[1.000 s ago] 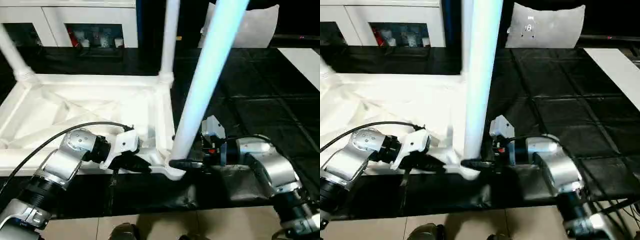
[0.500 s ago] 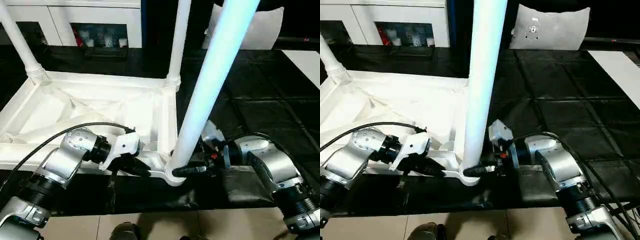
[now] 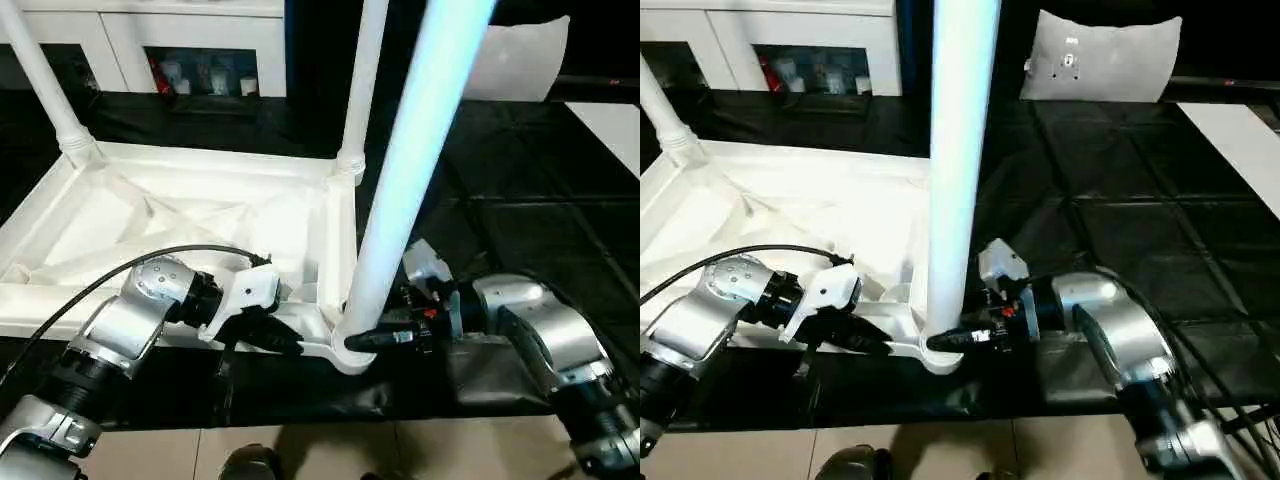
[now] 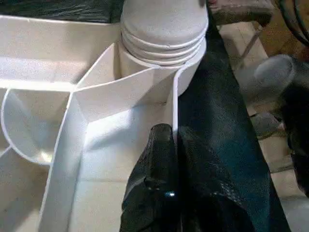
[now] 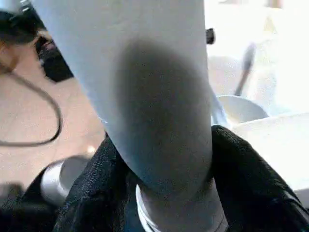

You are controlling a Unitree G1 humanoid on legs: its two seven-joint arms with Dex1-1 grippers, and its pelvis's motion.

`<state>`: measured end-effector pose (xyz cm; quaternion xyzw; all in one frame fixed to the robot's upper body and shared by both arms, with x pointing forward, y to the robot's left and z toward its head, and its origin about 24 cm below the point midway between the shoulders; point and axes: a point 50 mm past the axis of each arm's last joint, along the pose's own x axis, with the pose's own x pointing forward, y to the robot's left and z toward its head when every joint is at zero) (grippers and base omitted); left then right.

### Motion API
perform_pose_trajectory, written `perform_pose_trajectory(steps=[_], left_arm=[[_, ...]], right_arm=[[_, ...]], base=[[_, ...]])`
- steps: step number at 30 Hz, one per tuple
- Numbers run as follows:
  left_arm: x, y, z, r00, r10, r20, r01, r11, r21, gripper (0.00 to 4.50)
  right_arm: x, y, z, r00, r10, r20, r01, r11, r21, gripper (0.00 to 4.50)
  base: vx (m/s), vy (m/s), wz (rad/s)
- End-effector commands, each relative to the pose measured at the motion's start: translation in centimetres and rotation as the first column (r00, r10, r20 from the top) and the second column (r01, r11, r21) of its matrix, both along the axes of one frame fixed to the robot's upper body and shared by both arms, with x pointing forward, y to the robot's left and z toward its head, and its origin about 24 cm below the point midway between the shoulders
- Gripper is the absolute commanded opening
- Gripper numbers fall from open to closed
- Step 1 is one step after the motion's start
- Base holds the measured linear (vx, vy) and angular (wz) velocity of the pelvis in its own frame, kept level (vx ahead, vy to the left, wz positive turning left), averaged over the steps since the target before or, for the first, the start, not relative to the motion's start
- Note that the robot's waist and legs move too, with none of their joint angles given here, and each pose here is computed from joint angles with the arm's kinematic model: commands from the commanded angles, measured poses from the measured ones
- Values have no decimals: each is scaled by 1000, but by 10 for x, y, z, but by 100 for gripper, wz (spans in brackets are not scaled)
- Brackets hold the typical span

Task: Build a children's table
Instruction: Rotate leg to tighten

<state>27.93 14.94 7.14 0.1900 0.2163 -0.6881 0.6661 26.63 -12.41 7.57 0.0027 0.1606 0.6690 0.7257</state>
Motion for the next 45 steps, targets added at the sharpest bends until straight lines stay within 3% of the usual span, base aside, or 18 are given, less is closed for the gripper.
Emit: perform_pose_trajectory(steps=[1,4,5,8,9,10,12,14,17,21,24,29,31,32,36,41,45], left_arm=[[7,-28,5,996,69,51,-65,995,-81,0],[11,-33,6,992,113,57,-107,990,-89,0],[25,-50,9,955,290,70,-277,950,-145,0],[31,-57,10,932,355,76,-340,927,-159,0],[42,-63,13,866,491,92,-470,864,-183,0],[42,-63,13,866,491,92,-470,864,-183,0],[51,-65,17,776,620,115,-590,779,-212,0],[52,-65,17,765,633,118,-603,768,-216,0],[52,-66,18,754,645,127,-612,759,-222,0],[48,-66,18,766,627,146,-593,775,-217,0],[40,-57,15,818,551,164,-526,833,-171,0],[35,-49,13,858,489,156,-470,871,-143,0],[29,-40,11,905,394,163,-377,918,-127,0],[28,-37,10,913,370,169,-353,927,-123,0],[22,-27,9,952,268,151,-254,961,-107,0],[17,-16,10,982,154,111,-147,986,-74,0],[14,-9,11,993,86,84,-82,995,-50,0]], right_arm=[[-7,36,-4,999,-1,-33,3,998,59,209],[-5,43,-6,998,-56,-12,57,998,40,209],[10,66,-9,963,-269,-15,269,963,32,209],[16,75,-10,936,-351,-26,352,936,26,207],[27,90,-10,864,-501,-46,502,865,7,206],[27,90,-10,864,-501,-46,502,865,7,205],[37,99,-9,782,-622,-50,621,783,-23,205],[38,100,-9,769,-637,-47,637,770,-31,205],[37,104,-8,766,-640,-59,640,768,-13,271],[35,104,-7,763,-645,-53,646,763,28,295],[34,85,-9,767,-642,6,641,767,40,324],[33,66,-7,785,-618,45,615,786,63,366],[28,44,-4,840,-533,99,528,846,74,379],[26,38,-3,860,-498,112,493,867,70,404],[17,19,0,930,-336,146,334,942,41,424],[15,8,2,965,-183,189,185,983,3,424],[14,4,4,983,-80,162,81,997,-2,408]], base=[[0,0,0],[0,0,0],[0,0,0],[0,0,0],[0,0,0],[0,0,0],[0,0,0],[0,0,0],[17,-5,0],[18,-6,0],[0,0,0],[0,0,0],[0,0,0],[0,0,0],[0,0,0],[0,0,0],[0,0,0]])
